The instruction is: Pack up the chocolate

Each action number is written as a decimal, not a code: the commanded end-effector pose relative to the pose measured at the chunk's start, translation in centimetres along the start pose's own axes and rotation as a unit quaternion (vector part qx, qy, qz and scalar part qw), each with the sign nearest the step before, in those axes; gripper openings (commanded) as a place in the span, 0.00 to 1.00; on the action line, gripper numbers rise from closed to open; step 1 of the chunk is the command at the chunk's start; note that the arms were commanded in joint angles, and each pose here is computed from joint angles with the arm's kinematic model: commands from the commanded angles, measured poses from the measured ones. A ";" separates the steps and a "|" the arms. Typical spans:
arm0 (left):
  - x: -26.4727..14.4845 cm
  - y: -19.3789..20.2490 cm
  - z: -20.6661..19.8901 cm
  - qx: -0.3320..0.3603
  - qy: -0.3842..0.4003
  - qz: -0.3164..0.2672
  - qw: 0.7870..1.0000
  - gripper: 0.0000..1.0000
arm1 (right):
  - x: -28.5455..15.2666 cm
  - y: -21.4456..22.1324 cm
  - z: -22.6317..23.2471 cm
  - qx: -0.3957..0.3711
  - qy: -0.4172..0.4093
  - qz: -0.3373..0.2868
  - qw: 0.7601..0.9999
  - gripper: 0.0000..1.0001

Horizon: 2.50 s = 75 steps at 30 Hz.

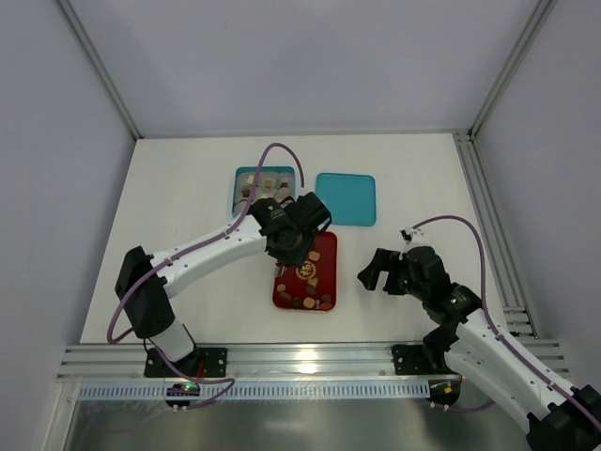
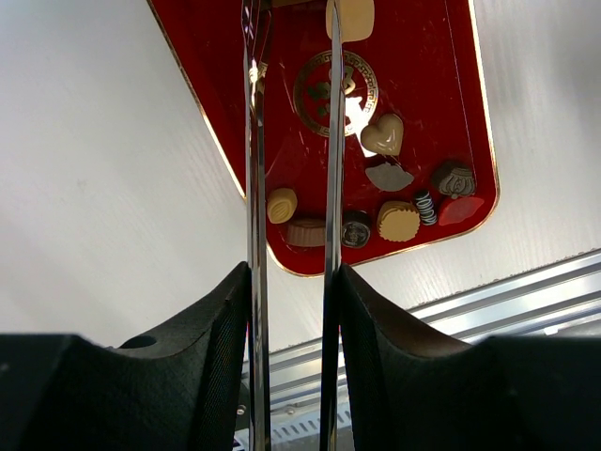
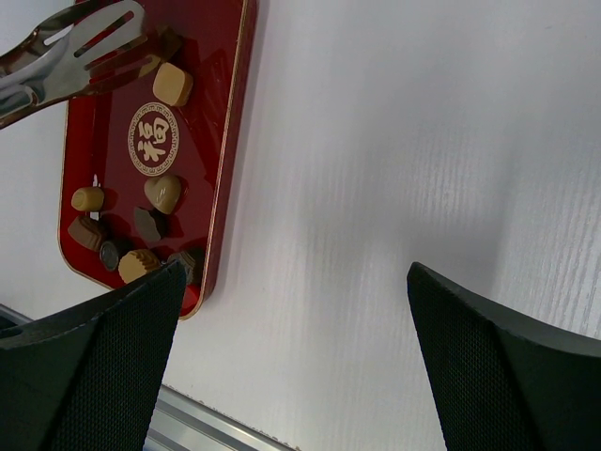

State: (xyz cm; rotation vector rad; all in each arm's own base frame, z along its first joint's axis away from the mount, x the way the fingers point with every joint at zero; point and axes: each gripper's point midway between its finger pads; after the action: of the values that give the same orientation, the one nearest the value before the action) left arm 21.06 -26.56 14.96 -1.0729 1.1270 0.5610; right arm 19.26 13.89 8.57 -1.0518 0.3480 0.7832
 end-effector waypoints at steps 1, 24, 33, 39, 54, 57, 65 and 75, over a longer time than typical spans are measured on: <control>-0.3 -0.2 -0.4 0.003 0.009 -0.006 1.000 0.40 | -0.1 -0.4 0.6 0.004 -0.013 -0.010 1.000 1.00; 0.6 -1.6 -0.9 0.005 -0.003 -0.009 1.000 0.46 | -0.1 -0.4 0.5 0.002 -0.013 -0.010 1.000 1.00; 0.8 -1.6 -0.8 0.005 -0.006 -0.007 1.000 0.45 | -0.1 -0.4 0.5 0.002 -0.013 -0.011 1.000 1.00; 0.8 -1.3 -0.7 0.006 -0.007 -0.002 1.000 0.43 | -0.1 -0.3 0.5 0.002 -0.014 -0.011 1.000 1.00; 0.5 -1.3 0.1 0.011 -0.025 -0.003 1.000 0.36 | 0.0 -0.2 0.5 0.002 -0.013 -0.008 1.000 1.00; -0.2 -1.8 0.4 0.009 -0.029 -0.015 0.999 0.35 | 0.0 -0.2 0.5 0.003 -0.012 -0.007 1.000 1.00; -1.8 -2.9 0.4 0.003 -0.022 -0.038 0.999 0.34 | 0.0 -0.3 0.5 0.002 -0.013 -0.008 1.000 1.00; -3.2 -3.5 0.7 0.000 -0.021 -0.056 0.998 0.33 | 0.0 -0.2 0.5 0.003 -0.012 -0.007 1.000 1.00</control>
State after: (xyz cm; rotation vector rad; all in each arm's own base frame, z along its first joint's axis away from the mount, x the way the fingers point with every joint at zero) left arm 22.57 -26.81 15.98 -1.0507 1.0658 0.5709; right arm 19.16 13.94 8.62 -1.0473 0.3421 0.7852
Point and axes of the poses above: each gripper's point midway between its finger pads, its own x axis out along the fingers, its own z axis along the line the jaws close on, y = z × x, and after that the axes turned 1 degree about x, right-handed
